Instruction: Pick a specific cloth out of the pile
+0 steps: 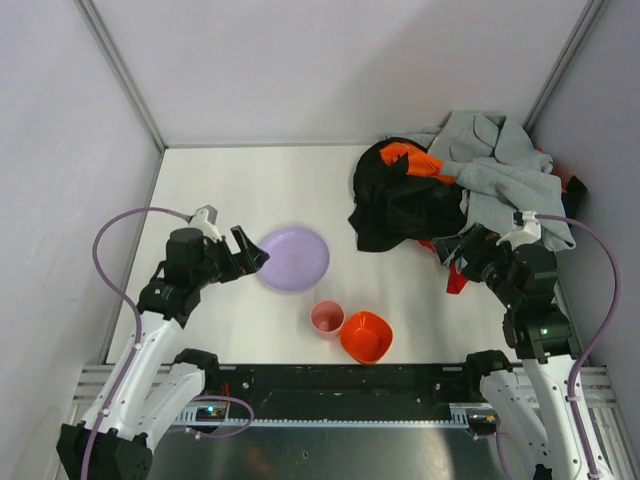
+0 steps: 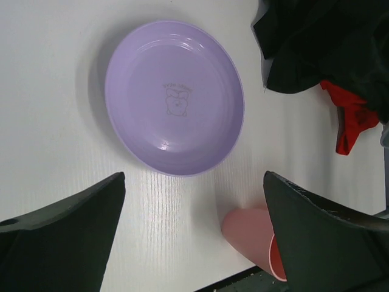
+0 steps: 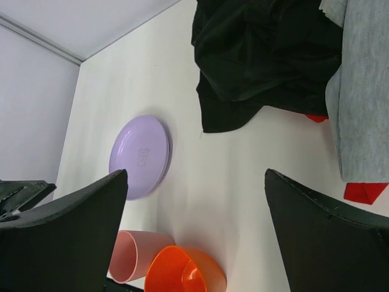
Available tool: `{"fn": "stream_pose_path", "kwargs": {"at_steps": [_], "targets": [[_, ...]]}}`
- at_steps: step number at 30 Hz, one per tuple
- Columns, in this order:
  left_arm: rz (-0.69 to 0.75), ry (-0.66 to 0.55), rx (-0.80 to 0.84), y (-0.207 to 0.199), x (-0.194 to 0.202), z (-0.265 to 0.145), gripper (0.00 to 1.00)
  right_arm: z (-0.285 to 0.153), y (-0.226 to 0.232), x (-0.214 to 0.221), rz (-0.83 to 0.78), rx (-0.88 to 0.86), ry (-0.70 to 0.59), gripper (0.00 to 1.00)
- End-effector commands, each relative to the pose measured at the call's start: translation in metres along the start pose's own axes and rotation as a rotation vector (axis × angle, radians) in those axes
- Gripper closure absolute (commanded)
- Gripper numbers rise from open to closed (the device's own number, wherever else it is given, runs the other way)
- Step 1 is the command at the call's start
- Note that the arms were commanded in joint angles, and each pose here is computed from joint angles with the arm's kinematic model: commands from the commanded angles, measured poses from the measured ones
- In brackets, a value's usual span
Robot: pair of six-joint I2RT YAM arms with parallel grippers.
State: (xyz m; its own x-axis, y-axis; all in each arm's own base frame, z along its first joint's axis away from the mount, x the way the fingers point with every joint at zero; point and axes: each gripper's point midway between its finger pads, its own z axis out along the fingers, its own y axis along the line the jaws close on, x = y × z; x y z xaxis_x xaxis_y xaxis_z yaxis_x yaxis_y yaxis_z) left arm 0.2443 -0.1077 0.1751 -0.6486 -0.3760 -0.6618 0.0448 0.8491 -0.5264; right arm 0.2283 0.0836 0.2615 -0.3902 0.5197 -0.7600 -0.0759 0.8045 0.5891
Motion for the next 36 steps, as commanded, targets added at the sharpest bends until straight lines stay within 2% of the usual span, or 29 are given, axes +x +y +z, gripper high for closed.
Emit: {"fn": "stream_pose_path", "kwargs": {"at_steps": [1, 4, 9, 14, 18, 20, 27, 36], "targets": [[-0.040, -0.062, -0.023, 0.002, -0.009, -0.011, 0.00, 0.000, 0.006, -0.010, 0.020, 0.010, -0.014, 0.01], [-0.083, -0.100, -0.037, 0.000, -0.018, -0.019, 0.00, 0.002, 0.010, -0.012, 0.048, -0.005, -0.018, 0.01], [-0.078, -0.177, -0.010, -0.011, -0.034, -0.036, 0.00, -0.008, 0.028, -0.019, -0.031, -0.108, -0.048, 0.01], [-0.004, -0.201, 0.003, -0.016, -0.044, -0.042, 0.00, -0.010, 0.012, -0.019, 0.047, -0.031, -0.055, 0.01], [0.033, -0.154, 0.041, -0.024, -0.042, -0.037, 0.00, -0.007, 0.001, -0.020, 0.081, 0.028, -0.056, 0.01], [0.052, -0.118, 0.060, -0.028, -0.040, -0.033, 0.00, -0.003, -0.005, -0.016, 0.090, 0.063, -0.024, 0.01], [0.086, 0.021, 0.006, -0.018, -0.030, -0.015, 0.00, 0.028, -0.014, 0.032, 0.075, 0.155, 0.231, 0.01], [0.223, 0.076, -0.224, 0.011, -0.036, -0.009, 0.00, 0.052, 0.014, 0.090, -0.171, 0.221, 0.405, 0.01]]}}
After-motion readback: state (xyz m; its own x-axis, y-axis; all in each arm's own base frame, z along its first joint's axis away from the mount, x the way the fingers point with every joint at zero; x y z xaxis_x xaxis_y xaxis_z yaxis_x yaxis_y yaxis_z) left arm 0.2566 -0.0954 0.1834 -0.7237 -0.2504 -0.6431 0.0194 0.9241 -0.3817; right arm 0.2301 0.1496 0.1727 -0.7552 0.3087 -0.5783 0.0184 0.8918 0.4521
